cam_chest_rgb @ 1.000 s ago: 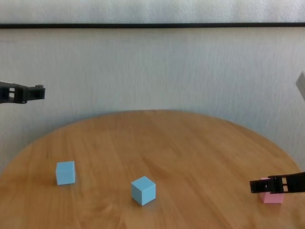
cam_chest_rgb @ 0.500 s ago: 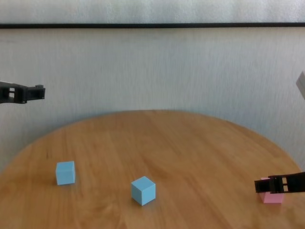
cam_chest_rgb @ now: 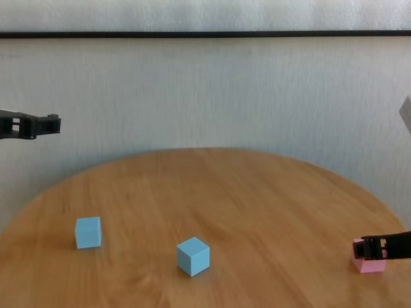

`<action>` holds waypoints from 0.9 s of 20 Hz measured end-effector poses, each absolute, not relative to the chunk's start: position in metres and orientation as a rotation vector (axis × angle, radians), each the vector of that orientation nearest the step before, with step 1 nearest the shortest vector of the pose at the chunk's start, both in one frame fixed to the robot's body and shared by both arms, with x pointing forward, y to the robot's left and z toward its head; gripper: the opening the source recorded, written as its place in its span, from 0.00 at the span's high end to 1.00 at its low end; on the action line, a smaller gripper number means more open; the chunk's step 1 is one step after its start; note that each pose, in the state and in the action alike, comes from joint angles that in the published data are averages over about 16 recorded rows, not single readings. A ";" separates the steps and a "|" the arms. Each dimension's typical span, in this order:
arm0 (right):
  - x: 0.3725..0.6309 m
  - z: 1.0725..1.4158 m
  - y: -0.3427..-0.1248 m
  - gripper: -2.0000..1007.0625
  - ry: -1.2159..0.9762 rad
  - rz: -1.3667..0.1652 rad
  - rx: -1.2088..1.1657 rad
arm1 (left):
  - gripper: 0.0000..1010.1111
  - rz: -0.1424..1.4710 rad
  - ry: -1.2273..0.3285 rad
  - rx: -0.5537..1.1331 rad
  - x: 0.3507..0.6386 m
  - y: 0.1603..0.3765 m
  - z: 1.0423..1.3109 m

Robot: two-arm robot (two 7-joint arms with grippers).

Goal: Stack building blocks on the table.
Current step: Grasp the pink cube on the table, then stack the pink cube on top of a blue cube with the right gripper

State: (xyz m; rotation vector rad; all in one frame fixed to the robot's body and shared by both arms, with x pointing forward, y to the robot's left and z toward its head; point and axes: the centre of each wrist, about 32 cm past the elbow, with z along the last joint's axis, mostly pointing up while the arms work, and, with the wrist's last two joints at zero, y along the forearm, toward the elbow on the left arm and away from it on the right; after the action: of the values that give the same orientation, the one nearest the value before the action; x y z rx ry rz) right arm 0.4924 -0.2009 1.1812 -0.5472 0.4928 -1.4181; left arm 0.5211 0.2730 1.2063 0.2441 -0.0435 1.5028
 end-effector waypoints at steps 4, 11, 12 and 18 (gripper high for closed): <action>0.492 1.181 -0.201 0.59 0.493 -1.418 -0.547 | 0.01 1.503 -0.044 0.244 0.521 0.273 1.206; 0.492 1.182 -0.203 0.64 0.479 -1.406 -0.539 | 0.01 1.503 -0.044 0.244 0.521 0.273 1.206; 0.492 1.182 -0.204 0.64 0.470 -1.400 -0.534 | 0.01 1.503 -0.044 0.244 0.521 0.273 1.206; 0.493 1.189 -0.215 0.64 0.373 -1.309 -0.490 | 0.01 1.503 -0.044 0.244 0.521 0.273 1.206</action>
State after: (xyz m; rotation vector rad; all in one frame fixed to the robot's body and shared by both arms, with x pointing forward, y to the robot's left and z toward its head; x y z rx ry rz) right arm 0.4931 -0.2146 1.1888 -0.4901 0.3727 -1.3094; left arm 0.5211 0.2730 1.2064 0.2441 -0.0436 1.5028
